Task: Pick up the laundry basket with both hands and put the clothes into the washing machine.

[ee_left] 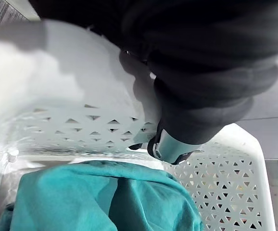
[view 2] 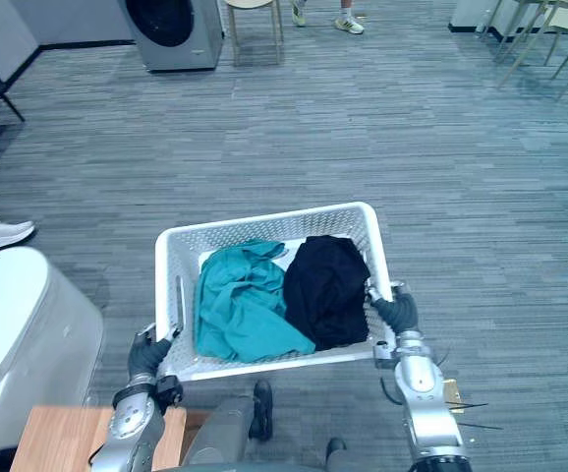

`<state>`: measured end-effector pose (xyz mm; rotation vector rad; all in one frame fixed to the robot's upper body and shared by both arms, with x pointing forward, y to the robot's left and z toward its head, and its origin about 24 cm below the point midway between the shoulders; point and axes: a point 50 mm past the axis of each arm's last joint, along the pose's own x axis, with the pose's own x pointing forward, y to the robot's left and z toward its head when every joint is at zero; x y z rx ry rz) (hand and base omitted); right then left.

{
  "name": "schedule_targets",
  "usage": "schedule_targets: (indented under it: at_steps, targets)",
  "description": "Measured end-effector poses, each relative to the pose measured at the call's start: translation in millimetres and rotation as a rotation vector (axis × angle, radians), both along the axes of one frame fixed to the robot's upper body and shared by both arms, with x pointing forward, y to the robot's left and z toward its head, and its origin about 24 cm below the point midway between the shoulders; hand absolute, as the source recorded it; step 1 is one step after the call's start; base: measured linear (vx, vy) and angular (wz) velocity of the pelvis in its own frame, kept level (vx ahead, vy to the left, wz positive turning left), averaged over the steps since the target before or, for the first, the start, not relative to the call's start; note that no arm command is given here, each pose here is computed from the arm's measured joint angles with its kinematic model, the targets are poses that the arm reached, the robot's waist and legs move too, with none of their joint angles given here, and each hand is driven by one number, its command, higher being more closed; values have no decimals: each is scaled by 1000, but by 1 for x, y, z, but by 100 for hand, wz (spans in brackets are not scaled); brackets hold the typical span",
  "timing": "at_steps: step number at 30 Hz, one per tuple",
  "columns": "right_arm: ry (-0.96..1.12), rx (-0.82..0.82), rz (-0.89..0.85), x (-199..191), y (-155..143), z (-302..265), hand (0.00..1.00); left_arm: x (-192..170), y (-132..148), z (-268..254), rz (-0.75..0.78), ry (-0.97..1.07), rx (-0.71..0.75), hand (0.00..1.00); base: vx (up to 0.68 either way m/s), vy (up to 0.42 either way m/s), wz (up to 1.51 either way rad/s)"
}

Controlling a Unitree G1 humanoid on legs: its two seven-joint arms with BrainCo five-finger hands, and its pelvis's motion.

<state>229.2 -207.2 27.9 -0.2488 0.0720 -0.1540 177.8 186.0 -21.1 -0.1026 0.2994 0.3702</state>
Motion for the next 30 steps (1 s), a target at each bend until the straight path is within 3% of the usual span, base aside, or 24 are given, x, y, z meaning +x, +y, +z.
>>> schedule_targets:
  at_steps: [10,17,19,30]
  targets:
    - [65,13,11,3,7,-17,100,-5,9,-2,-21,30,54,100,532,191,17]
    - [140,20,-4,-8,5,-31,100,-7,12,-15,-80,98,92,100,583,-106,32]
    - [159,3,-41,-15,-8,-33,100,-6,-3,-18,-86,103,67,100,700,-201,9]
    - [35,-32,-24,-5,-4,-4,100,0,-5,-7,-77,21,46,100,639,-30,-34]
